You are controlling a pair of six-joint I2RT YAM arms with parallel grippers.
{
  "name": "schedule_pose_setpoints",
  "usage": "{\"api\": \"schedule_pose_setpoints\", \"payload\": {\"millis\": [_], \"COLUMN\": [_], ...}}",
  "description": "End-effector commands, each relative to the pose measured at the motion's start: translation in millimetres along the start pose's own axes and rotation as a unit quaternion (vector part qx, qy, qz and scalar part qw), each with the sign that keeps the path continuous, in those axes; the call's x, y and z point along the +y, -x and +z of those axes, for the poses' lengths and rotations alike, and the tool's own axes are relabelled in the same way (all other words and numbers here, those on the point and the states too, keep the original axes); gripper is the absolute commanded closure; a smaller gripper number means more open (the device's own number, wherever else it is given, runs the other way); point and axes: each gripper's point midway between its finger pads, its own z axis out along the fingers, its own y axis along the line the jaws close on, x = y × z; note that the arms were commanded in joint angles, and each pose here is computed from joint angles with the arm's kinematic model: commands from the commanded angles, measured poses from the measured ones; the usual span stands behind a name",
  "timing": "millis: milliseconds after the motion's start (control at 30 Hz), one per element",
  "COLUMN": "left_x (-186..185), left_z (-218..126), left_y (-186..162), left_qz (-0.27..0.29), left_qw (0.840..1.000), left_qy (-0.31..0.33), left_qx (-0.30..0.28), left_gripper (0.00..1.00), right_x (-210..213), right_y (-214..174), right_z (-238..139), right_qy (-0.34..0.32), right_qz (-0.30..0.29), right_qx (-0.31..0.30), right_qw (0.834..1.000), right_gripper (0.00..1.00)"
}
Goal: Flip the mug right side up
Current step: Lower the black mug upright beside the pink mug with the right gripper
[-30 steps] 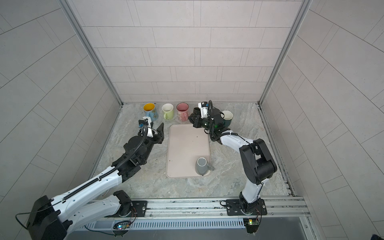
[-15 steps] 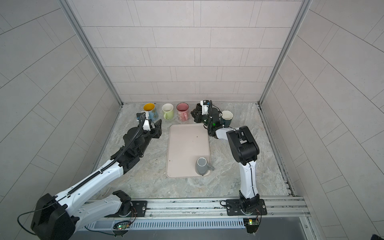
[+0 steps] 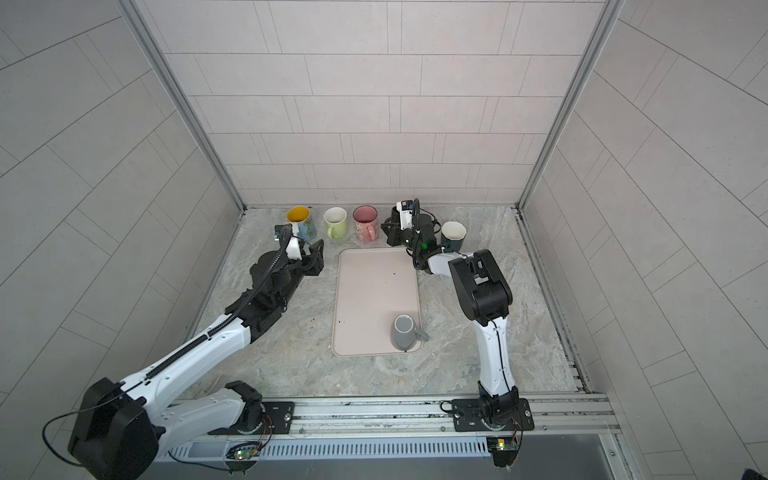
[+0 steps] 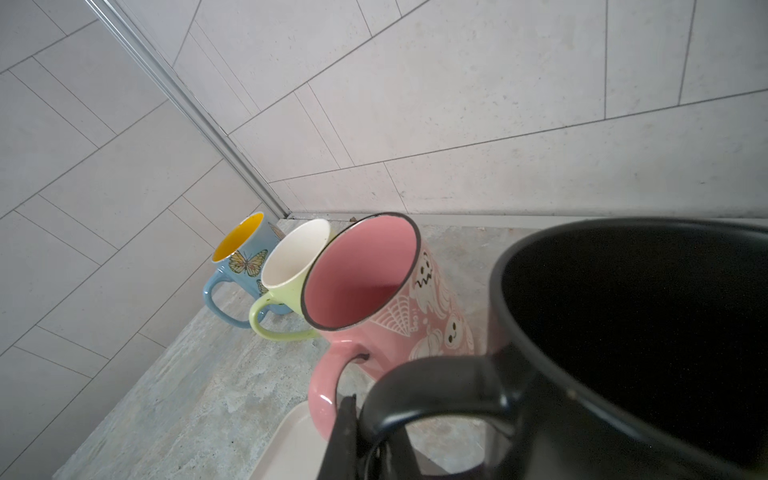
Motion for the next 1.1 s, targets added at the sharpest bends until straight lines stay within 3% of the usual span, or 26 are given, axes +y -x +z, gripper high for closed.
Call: {"api": "schedule_pose_setpoints", "payload": {"millis": [0, 1067], "left_x": [-2, 6], "left_z": [1, 11], "left_y": [15, 4], "left_qz": [-0.012, -0.019], "left_qw": [1.0, 1.0], "left_qy": [-0.005, -0.003], "left_qx": [-0.02, -0.015], "left_gripper": [0.39, 0.39], "right_x": [13, -18], "right_y": [37, 3], "right_z": [1, 19], "right_qy": [0.012, -0.017], "right_qz": [-0.058, -0.055], "right_qx": [-0.05, -0.036], "right_qw": [0.997, 0.998], "right_gripper": [1.0, 1.0]}}
